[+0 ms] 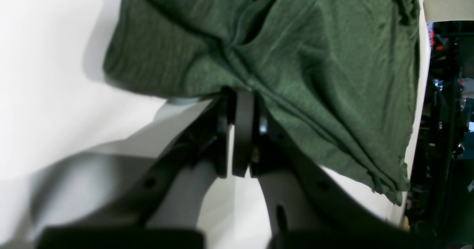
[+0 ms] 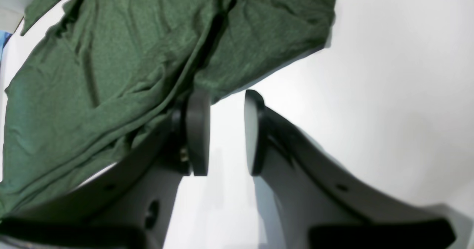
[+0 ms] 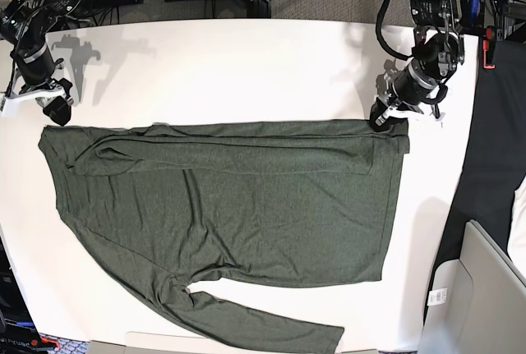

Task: Fold the T-shirt properly
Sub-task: 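Release the folded edge and raise both grippers, then grasp the folded edge again with both grippers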

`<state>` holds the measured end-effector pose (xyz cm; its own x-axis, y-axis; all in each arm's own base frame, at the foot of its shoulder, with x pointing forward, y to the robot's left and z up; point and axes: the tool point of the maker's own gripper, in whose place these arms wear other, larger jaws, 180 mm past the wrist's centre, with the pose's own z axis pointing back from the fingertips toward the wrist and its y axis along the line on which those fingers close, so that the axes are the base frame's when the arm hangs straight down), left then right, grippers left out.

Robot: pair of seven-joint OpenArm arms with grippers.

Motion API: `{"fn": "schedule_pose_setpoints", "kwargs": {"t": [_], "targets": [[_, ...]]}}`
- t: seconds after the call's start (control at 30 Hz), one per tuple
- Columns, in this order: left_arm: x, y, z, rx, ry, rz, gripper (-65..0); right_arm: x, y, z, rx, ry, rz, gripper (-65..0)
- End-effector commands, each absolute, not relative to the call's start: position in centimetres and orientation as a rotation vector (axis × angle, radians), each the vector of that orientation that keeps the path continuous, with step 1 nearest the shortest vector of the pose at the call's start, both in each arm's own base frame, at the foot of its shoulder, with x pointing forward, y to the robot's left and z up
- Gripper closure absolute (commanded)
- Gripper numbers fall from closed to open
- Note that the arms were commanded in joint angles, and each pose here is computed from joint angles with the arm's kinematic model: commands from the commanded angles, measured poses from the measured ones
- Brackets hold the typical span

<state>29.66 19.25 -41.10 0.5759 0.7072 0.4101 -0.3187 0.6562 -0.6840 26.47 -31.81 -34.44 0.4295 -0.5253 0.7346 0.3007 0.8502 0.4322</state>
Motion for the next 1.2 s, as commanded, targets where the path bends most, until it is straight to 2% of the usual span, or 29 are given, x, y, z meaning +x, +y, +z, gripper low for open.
{"fn": "schedule_pose_setpoints", "kwargs": {"t": [0.0, 0.37, 0.63, 1.1, 1.17], "targets": [[30.6, 20.1, -39.4, -0.594, -0.782, 0.617, 0.0, 27.4, -32.3, -33.0, 0.242, -1.059, -0.509, -16.1], [30.3, 20.1, -38.5, -0.588, -0.802, 0.593, 0.0, 29.0, -32.0, -35.4, 0.305, -1.008, -0.566, -16.3], [30.3, 20.1, -38.4, -0.589, -0.802, 0.593, 0.0, 30.7, -32.1, -37.1, 0.374, -0.961, -0.73, -16.3], [30.2, 20.1, -38.5, -0.589, -0.801, 0.594, 0.0, 33.9, -31.7, -37.0, 0.402, -0.985, -0.752, -15.9], [30.2, 20.1, -38.5, -0.589, -0.801, 0.594, 0.0, 33.9, -31.6, -37.1, 0.403, -0.98, -0.752, -14.3]]}}
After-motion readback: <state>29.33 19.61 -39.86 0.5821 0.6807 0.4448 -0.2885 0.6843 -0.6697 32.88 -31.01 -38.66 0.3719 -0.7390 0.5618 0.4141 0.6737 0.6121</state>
